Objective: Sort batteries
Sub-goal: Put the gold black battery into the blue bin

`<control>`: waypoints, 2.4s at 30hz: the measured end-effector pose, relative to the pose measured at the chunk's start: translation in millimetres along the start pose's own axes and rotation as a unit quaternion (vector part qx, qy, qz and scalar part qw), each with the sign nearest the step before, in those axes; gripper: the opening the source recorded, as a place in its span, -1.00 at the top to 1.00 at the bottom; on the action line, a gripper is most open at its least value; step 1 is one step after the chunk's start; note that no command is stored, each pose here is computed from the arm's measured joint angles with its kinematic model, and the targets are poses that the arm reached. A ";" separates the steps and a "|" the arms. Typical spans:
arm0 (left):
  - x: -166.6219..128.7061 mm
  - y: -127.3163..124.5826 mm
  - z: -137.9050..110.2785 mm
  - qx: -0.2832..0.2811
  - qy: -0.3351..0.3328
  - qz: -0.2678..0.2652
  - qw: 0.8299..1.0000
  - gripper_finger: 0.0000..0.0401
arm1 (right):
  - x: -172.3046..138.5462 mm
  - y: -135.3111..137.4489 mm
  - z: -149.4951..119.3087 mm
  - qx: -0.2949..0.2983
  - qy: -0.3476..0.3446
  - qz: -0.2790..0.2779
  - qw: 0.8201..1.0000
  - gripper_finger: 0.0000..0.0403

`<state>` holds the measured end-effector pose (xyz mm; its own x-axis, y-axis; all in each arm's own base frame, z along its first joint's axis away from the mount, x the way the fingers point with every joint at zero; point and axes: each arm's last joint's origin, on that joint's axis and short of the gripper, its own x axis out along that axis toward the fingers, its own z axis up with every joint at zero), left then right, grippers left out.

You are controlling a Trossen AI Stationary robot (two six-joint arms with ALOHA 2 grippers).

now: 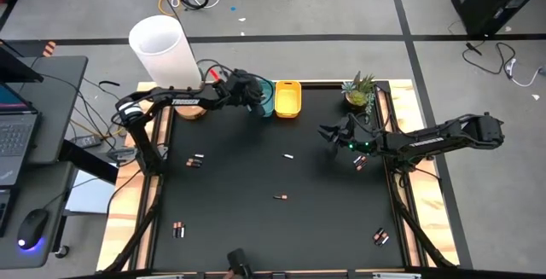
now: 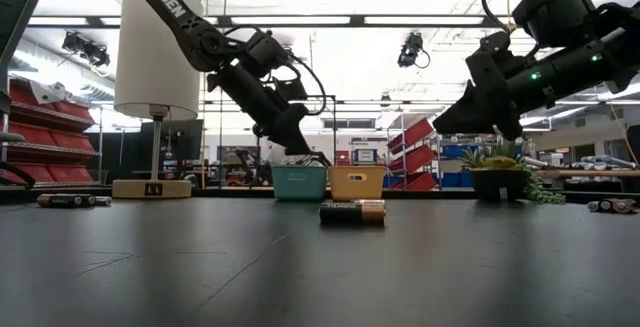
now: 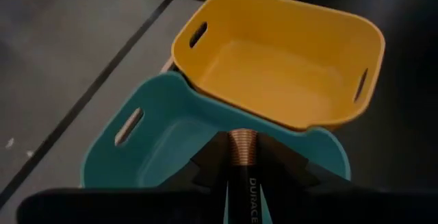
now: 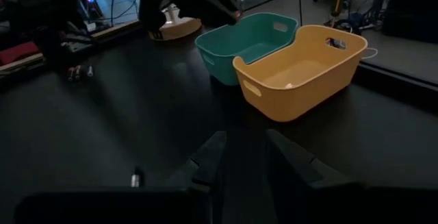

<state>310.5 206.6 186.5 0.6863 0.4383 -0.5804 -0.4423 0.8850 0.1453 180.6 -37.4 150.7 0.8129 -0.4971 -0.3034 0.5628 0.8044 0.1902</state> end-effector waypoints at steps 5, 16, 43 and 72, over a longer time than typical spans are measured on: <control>5.7 -0.6 -5.6 0.004 0.014 0.002 1.000 0.44 | 0.0 -0.1 -0.2 -0.001 0.001 0.000 1.000 0.56; 4.5 0.4 0.1 0.004 -0.009 0.023 1.000 0.18 | 0.1 -0.3 -0.1 -0.013 0.000 -0.001 1.000 0.57; -26.6 -136.4 23.2 0.116 0.097 -0.234 0.960 0.19 | 0.1 -0.9 -0.4 -0.020 0.000 -0.011 1.000 0.56; -68.4 -268.0 -9.6 0.226 0.097 -0.309 0.919 0.19 | 0.1 -0.4 0.7 -0.008 -0.004 -0.007 1.000 0.56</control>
<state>376.6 -62.0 179.6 0.5902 -0.1681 -0.7896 0.3122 0.9495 0.0312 180.6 -38.0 151.2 0.8066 -0.5107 -0.2977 0.5713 0.8028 0.1706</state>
